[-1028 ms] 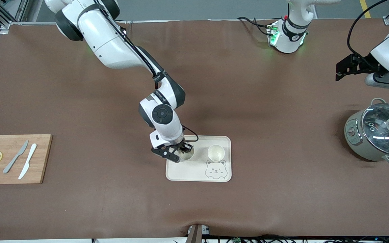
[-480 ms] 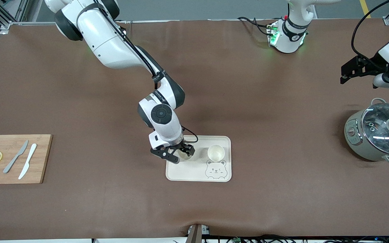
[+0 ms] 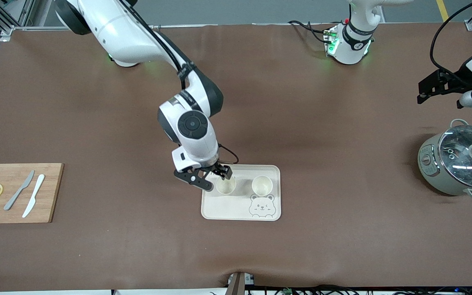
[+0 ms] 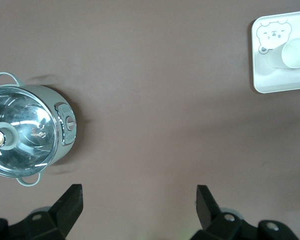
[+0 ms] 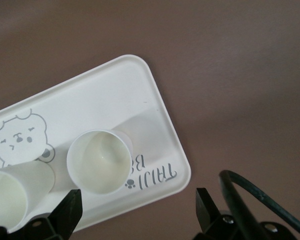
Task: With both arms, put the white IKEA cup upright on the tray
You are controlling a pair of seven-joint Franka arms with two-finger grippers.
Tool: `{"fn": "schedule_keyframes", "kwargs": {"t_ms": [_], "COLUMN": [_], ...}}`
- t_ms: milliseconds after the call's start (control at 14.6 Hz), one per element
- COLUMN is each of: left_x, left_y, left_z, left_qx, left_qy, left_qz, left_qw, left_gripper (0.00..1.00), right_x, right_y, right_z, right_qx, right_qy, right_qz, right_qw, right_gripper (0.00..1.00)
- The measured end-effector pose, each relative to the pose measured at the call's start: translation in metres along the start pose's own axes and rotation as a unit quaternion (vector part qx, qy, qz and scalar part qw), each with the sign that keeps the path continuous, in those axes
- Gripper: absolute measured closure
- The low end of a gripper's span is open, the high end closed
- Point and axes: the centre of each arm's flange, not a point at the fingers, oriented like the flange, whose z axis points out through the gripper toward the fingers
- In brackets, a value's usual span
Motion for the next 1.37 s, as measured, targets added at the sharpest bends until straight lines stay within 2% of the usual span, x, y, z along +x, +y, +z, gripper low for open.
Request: {"fn": "schedule_keyframes", "kwargs": {"t_ms": [206,411,617,823,1028,1371], "left_x": [0.000,0.000,0.000,0.000,-0.001,-0.001], "left_y": [-0.001,-0.001,-0.001,-0.001,0.001,0.002], "left_z": [0.000,0.000,0.000,-0.001,-0.002,-0.004], "left_qx": [0.005,0.005,0.005,0.006,0.006,0.004], "left_qy": [0.000,0.001,0.001,0.002,0.004,0.006], "left_qz": [0.000,0.000,-0.001,0.000,0.000,-0.006], "left_qw": [1.000,1.000,1.000,1.000,1.000,1.000], "left_gripper": [0.00,0.00,0.00,0.00,0.00,0.00], "right_x": [0.001,0.033,0.064,0.084,0.106,0.150], "right_y": [0.021,0.077,0.143,0.207,0.276,0.397], "right_z": [-0.063,-0.128,-0.188,-0.239,-0.278,-0.293], "right_qx": [-0.020,-0.042,-0.054,-0.053,-0.046,-0.030], "right_qy": [-0.020,-0.057,-0.080,-0.103,-0.110,-0.124], "right_qz": [-0.013,-0.048,-0.076,-0.100,-0.117,-0.127], "right_qw": [1.000,0.996,0.992,0.988,0.986,0.984], "right_gripper": [0.00,0.00,0.00,0.00,0.00,0.00]}}
